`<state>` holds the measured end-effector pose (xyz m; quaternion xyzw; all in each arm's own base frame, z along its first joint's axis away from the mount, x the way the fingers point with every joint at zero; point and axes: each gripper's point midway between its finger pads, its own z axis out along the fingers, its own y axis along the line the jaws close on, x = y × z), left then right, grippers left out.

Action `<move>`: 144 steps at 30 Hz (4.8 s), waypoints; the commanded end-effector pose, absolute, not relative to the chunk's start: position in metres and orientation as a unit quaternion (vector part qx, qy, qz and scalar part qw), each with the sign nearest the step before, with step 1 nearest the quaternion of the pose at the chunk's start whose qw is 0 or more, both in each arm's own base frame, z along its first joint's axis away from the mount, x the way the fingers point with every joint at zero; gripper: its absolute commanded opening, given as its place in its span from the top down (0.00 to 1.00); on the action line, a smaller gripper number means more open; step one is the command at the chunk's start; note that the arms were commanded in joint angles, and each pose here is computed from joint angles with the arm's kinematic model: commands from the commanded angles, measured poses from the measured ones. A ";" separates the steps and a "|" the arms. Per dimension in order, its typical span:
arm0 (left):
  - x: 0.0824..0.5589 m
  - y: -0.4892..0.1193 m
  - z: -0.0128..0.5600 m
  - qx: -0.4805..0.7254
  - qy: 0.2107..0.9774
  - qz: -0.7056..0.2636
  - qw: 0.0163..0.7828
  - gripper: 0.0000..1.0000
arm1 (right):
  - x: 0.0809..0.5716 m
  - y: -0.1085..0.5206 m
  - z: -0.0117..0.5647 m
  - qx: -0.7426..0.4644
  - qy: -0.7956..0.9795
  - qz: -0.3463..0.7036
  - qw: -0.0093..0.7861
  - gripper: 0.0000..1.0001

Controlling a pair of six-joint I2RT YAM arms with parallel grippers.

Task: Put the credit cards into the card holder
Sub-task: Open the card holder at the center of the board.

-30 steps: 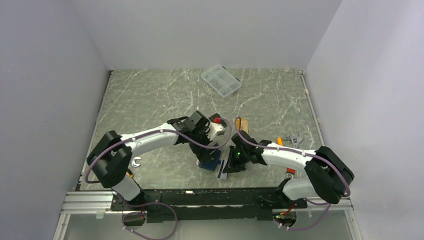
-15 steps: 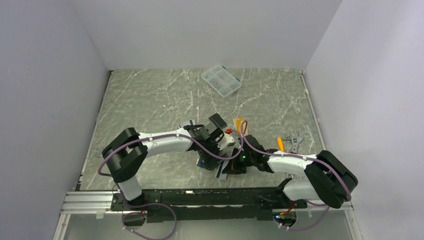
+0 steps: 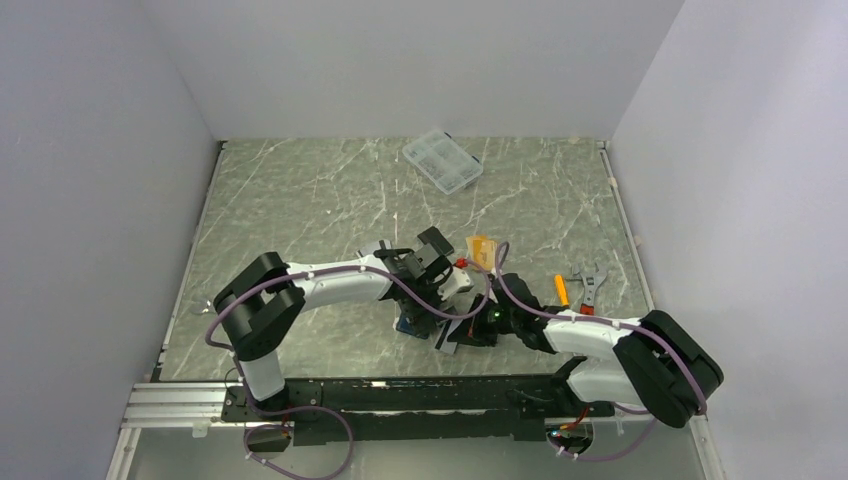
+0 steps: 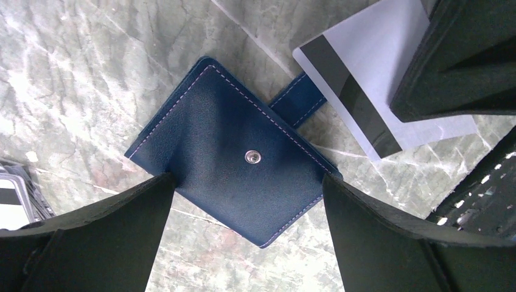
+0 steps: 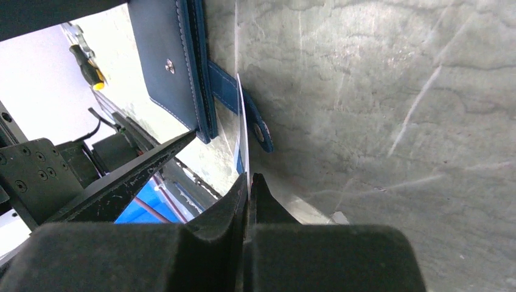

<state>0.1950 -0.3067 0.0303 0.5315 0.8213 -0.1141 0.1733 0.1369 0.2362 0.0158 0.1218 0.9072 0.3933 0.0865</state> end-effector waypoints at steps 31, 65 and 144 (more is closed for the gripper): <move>0.189 -0.329 0.047 0.537 0.815 -0.157 0.148 0.00 | 0.137 0.205 -0.040 0.191 0.922 0.324 0.089 1.00; 0.221 -0.302 0.069 0.539 0.812 -0.023 0.222 0.01 | 0.126 0.188 -0.054 0.221 0.922 0.308 0.077 1.00; 0.225 -0.277 0.065 0.395 0.868 -0.291 0.080 0.79 | 0.137 0.269 0.031 -0.038 0.881 0.446 0.154 1.00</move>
